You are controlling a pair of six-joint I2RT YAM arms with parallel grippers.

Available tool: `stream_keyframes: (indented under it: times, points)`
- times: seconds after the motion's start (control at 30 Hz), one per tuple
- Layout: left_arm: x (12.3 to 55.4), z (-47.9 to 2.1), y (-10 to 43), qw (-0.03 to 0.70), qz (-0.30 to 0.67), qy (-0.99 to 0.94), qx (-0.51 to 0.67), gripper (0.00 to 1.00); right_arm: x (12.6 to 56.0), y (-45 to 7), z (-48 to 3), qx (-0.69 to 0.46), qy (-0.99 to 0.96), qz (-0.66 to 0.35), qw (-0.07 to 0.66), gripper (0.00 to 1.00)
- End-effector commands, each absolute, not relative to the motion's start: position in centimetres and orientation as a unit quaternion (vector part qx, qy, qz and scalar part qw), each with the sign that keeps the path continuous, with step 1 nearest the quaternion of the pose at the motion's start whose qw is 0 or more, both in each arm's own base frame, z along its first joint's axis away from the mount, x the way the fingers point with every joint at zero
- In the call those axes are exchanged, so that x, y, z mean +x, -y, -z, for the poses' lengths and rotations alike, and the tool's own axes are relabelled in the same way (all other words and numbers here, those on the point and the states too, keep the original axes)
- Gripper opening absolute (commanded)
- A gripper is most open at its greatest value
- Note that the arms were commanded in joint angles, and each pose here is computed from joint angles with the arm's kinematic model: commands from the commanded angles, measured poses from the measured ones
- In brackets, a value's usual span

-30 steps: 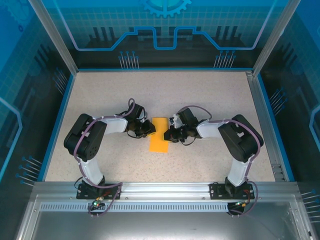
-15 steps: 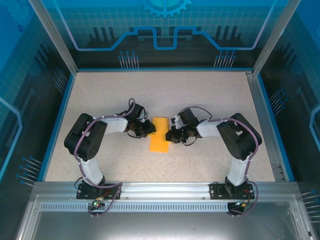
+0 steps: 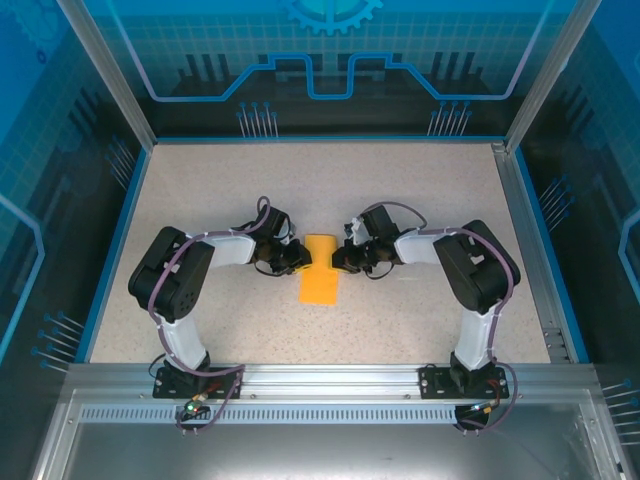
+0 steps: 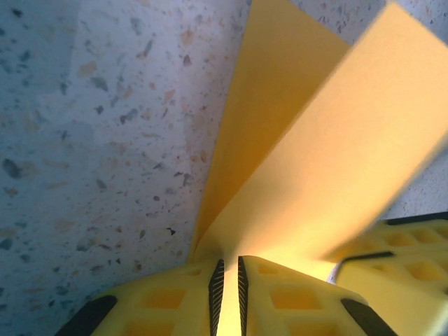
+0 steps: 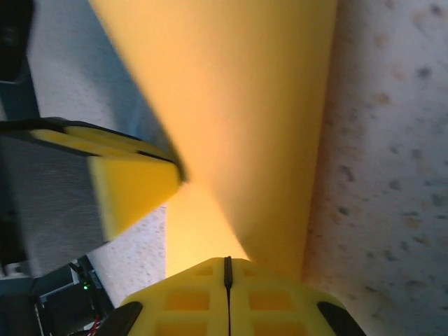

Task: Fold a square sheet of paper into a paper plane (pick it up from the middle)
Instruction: Fold the square sheet of paper in half at the center of the table.

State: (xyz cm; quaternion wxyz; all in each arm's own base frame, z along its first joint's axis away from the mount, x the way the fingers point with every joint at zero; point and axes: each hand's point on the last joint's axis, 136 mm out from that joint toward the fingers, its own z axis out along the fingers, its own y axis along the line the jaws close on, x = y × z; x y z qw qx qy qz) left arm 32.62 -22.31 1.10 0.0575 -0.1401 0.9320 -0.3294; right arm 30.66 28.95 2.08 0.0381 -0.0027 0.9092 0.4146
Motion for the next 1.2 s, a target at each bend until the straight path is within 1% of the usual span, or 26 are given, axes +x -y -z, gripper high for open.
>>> stream_keyframes:
  times: [0.0,0.13,0.43,0.6,0.83,0.93,1.03,1.17]
  points:
    - [30.0,3.4,20.3,0.007,0.257,-0.954,-0.155,0.19,29.6,-28.0,0.0,0.003,-0.921,-0.389,0.013,0.05]
    - [29.9,3.5,20.3,0.006,0.255,-0.954,-0.154,0.19,29.6,-27.9,-0.2,0.003,-0.923,-0.384,0.012,0.05]
    - [29.9,3.3,20.3,0.006,0.255,-0.955,-0.153,0.19,32.3,-29.0,-4.9,-0.016,-0.907,-0.418,0.056,0.06]
    - [29.7,3.5,20.2,0.006,0.254,-0.955,-0.153,0.19,33.1,-28.8,-3.7,-0.008,-0.910,-0.412,0.048,0.06]
    - [29.8,3.4,20.2,0.007,0.255,-0.955,-0.154,0.19,32.8,-28.4,-0.7,0.007,-0.920,-0.391,0.029,0.05]
    - [29.7,3.5,20.2,0.006,0.256,-0.955,-0.153,0.19,32.7,-28.3,-0.2,0.010,-0.921,-0.389,0.025,0.05]
    - [29.7,3.4,20.2,0.005,0.254,-0.955,-0.152,0.19,32.9,-28.5,-0.8,0.009,-0.919,-0.393,0.027,0.05]
    - [29.7,3.5,20.2,0.004,0.253,-0.956,-0.151,0.19,33.7,-28.8,-3.3,0.000,-0.910,-0.411,0.048,0.06]
